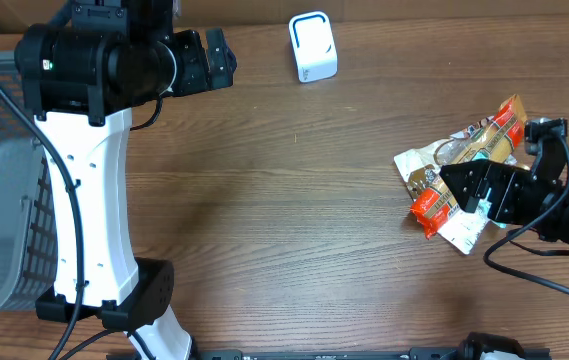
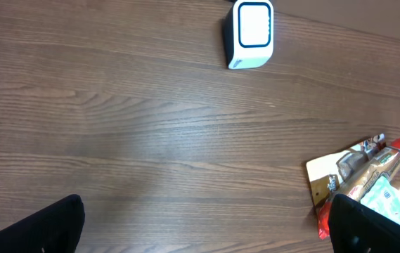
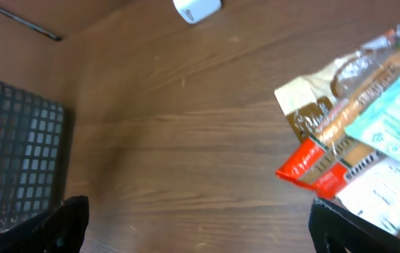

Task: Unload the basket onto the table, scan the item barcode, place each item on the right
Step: 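Carry the tissue pack right and release it onto the item pile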

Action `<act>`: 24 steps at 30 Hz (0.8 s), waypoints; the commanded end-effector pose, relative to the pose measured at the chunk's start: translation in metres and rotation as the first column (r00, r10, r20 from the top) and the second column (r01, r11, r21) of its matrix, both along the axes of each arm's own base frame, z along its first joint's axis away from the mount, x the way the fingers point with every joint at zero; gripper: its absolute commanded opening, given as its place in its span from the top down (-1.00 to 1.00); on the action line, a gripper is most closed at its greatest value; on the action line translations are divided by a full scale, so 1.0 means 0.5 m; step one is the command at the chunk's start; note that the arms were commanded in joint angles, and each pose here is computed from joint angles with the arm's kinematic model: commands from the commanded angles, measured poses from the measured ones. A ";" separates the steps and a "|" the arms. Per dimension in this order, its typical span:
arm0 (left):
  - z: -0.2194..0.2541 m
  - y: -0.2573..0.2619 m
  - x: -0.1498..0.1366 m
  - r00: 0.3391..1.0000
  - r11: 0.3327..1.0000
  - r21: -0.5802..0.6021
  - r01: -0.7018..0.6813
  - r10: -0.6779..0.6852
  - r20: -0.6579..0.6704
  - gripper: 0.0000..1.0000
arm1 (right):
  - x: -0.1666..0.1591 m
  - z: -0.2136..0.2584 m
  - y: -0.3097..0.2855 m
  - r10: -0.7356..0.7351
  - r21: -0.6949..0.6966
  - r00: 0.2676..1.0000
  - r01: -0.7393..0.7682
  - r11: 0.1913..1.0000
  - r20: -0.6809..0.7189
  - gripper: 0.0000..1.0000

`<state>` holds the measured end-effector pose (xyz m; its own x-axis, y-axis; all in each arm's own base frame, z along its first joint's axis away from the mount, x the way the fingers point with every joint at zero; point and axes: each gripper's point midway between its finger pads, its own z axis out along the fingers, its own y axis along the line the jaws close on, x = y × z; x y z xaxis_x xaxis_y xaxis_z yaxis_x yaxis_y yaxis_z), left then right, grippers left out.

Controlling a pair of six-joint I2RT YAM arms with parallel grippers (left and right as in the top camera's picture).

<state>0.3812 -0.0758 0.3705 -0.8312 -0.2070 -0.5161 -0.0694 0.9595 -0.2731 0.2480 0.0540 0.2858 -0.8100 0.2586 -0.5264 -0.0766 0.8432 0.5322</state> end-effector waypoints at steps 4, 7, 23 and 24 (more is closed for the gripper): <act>-0.002 0.000 0.006 1.000 1.000 0.014 0.010 -0.010 0.004 -0.99 | -0.005 0.012 0.006 0.054 -0.101 0.996 -0.047 0.994 0.075 -1.00; -0.002 0.000 0.006 1.000 1.000 0.014 0.010 -0.010 0.004 -0.99 | -0.010 0.023 0.018 0.082 -0.165 0.985 -0.057 0.985 0.149 -1.00; -0.002 0.000 0.006 1.000 1.000 0.014 0.010 -0.010 0.004 -0.99 | 0.005 -0.035 0.003 -0.095 -0.118 0.725 0.237 0.964 0.683 -1.00; -0.002 0.000 0.006 1.000 1.000 0.014 0.010 -0.010 0.004 -0.99 | 0.001 -0.045 0.001 -0.101 -0.110 0.709 0.246 0.963 0.698 -1.00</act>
